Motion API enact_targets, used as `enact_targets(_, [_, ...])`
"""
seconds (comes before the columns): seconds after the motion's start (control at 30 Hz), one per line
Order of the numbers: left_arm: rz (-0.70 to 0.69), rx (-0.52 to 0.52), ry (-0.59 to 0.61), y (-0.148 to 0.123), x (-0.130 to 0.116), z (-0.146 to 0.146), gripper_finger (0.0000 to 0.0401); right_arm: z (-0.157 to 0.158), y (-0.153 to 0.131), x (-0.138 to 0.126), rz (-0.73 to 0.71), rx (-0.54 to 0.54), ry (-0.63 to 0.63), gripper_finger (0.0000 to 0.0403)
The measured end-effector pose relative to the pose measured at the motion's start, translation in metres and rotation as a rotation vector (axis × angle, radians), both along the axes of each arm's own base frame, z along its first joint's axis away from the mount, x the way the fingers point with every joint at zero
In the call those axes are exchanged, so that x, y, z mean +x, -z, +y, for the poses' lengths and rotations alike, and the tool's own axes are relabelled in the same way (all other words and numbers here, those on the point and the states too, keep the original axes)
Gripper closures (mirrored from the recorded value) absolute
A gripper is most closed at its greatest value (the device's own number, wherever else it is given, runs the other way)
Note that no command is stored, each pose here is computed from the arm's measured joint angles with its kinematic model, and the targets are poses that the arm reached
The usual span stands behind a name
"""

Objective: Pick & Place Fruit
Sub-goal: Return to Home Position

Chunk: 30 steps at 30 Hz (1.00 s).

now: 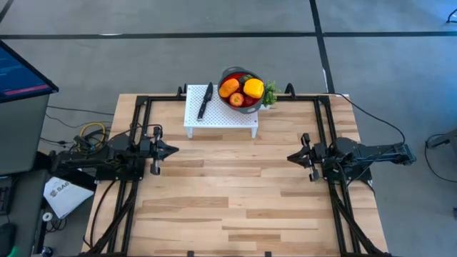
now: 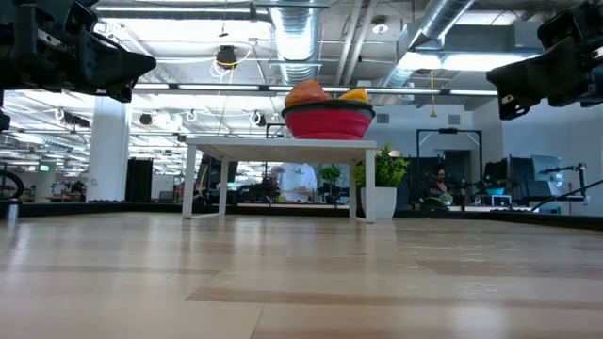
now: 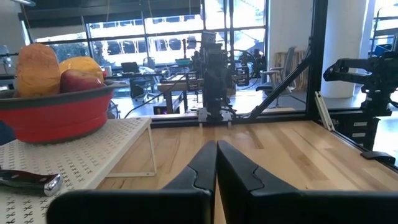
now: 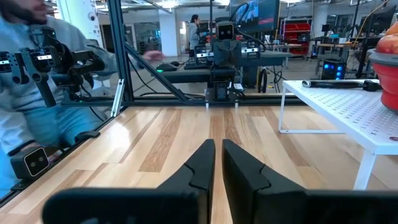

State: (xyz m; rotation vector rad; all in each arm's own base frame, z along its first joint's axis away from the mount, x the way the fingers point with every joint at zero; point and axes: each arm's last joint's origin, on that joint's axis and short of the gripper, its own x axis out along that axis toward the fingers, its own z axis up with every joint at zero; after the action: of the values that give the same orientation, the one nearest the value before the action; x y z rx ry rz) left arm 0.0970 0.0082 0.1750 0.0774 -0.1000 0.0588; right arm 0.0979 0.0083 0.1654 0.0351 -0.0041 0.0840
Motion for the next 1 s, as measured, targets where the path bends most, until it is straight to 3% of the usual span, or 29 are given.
enact_targets(1.0, [-0.009, 0.001, 0.0, -0.0009, -0.0001, 0.0, 0.0397, 0.0, 0.0, 0.0, 0.0, 0.0, 0.0, 0.0381])
